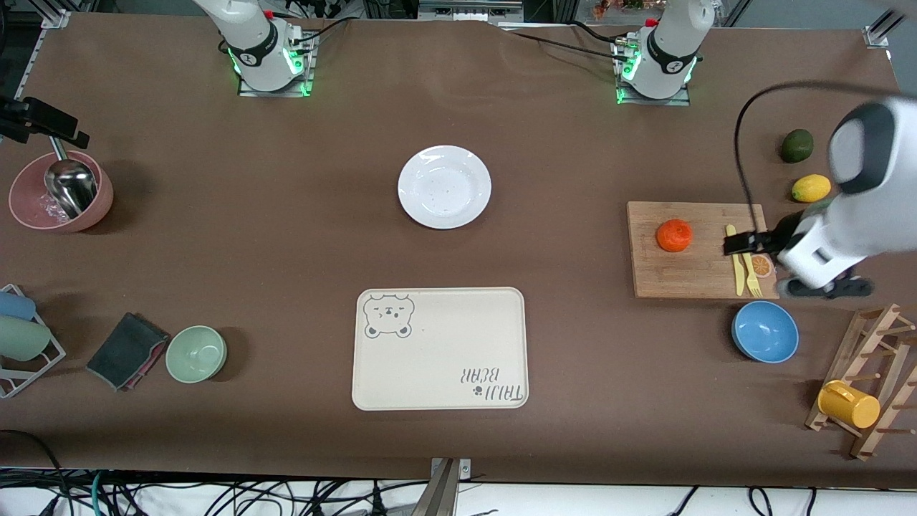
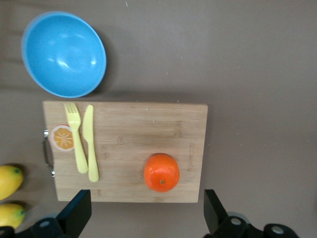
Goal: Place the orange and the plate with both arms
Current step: 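Reach the left gripper down to the orange on the cutting board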
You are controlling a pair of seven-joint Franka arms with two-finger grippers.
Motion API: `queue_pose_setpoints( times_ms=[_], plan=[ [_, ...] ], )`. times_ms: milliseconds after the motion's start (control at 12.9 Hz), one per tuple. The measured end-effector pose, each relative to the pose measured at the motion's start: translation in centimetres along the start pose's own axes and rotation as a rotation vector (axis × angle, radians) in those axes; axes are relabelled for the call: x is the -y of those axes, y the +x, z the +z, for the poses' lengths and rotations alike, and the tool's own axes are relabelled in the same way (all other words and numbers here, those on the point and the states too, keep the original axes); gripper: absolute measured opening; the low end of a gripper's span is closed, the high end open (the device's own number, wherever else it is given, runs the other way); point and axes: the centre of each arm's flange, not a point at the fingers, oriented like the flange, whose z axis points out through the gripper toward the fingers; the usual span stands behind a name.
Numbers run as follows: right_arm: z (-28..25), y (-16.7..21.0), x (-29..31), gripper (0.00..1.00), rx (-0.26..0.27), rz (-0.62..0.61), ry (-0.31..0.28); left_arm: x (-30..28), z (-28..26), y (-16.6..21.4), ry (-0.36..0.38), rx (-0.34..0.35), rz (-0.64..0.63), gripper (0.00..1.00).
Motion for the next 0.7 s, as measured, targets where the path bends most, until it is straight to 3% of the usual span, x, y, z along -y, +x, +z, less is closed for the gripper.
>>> queue_pose_setpoints(
  times_ms=[155,695],
  plan=[
    [0.0,0.0,0.0,1.00,0.000,0.000,0.000,-0.2,4.3,1.6,0.004,0.028,0.003,1.00],
    [0.1,0.0,0.0,1.00,0.001,0.001,0.000,-1.4,13.4,-2.4,0.003,-0.107,0.026,1.00]
  ],
)
